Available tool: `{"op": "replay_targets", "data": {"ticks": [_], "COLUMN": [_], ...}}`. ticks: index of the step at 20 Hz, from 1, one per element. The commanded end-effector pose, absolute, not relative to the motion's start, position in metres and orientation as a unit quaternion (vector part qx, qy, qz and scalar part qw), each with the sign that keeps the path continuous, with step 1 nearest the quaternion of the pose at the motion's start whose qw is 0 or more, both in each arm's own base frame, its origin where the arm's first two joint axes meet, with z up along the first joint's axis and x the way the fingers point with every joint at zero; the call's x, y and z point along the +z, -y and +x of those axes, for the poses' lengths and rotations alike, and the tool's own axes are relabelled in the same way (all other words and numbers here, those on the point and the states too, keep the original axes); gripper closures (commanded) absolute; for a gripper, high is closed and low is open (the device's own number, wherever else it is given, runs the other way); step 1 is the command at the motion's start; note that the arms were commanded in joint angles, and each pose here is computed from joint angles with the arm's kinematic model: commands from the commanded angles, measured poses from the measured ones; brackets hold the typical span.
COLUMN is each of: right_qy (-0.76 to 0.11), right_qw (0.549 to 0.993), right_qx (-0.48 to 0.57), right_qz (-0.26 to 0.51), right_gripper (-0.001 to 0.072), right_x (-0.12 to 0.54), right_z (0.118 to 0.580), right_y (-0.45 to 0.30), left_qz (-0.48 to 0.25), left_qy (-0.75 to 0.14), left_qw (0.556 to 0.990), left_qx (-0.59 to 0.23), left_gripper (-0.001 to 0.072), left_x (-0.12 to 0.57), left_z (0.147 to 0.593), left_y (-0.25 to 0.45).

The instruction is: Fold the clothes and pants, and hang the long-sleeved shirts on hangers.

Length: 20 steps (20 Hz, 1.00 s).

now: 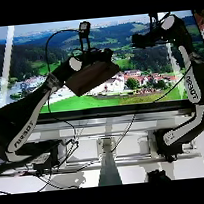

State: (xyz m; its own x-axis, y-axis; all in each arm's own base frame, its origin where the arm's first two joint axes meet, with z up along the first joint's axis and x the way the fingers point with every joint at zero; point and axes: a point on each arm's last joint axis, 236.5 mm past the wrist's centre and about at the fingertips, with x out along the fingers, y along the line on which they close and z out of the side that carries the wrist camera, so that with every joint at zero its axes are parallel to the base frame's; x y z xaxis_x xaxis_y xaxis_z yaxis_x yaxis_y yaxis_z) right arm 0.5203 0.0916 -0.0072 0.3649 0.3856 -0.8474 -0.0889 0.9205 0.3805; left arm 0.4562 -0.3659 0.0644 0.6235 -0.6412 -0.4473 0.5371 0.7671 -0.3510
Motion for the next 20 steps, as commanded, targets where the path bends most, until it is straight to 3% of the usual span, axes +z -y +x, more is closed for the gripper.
{"op": "replay_targets", "data": {"ticks": [1,3,4,7,10,11,17,20], "right_qy": [-0.565,-0.594,-0.609,-0.629,-0.627,-0.627,-0.638,-0.641], "right_qw": [0.802,0.778,0.764,0.717,0.684,0.675,0.622,0.618], "right_qx": [0.141,0.151,0.158,0.197,0.226,0.233,0.270,0.282], "right_qz": [0.134,0.136,0.146,0.226,0.296,0.310,0.364,0.356], "right_gripper": [0.0062,0.0035,0.0036,0.0032,0.0032,0.0030,0.0017,0.0017], "right_x": [-0.023,-0.043,-0.053,-0.069,-0.070,-0.072,-0.078,-0.077], "right_z": [0.512,0.501,0.495,0.487,0.488,0.487,0.475,0.469], "right_y": [-0.085,-0.094,-0.103,-0.146,-0.181,-0.191,-0.249,-0.265], "left_qz": [-0.068,-0.070,-0.070,-0.039,0.042,0.067,0.090,0.094], "left_qy": [-0.262,-0.268,-0.277,-0.327,-0.400,-0.428,-0.504,-0.531], "left_qw": [0.907,0.908,0.906,0.892,0.863,0.850,0.806,0.785], "left_qx": [-0.323,-0.315,-0.312,-0.310,-0.304,-0.299,-0.298,-0.304], "left_gripper": [0.0080,0.0103,0.0148,0.0394,0.0569,0.0703,0.0697,0.0698], "left_x": [0.074,0.075,0.072,0.048,0.010,-0.002,-0.041,-0.072], "left_z": [0.465,0.471,0.473,0.473,0.461,0.455,0.433,0.424], "left_y": [0.355,0.341,0.333,0.303,0.255,0.237,0.214,0.222]}}
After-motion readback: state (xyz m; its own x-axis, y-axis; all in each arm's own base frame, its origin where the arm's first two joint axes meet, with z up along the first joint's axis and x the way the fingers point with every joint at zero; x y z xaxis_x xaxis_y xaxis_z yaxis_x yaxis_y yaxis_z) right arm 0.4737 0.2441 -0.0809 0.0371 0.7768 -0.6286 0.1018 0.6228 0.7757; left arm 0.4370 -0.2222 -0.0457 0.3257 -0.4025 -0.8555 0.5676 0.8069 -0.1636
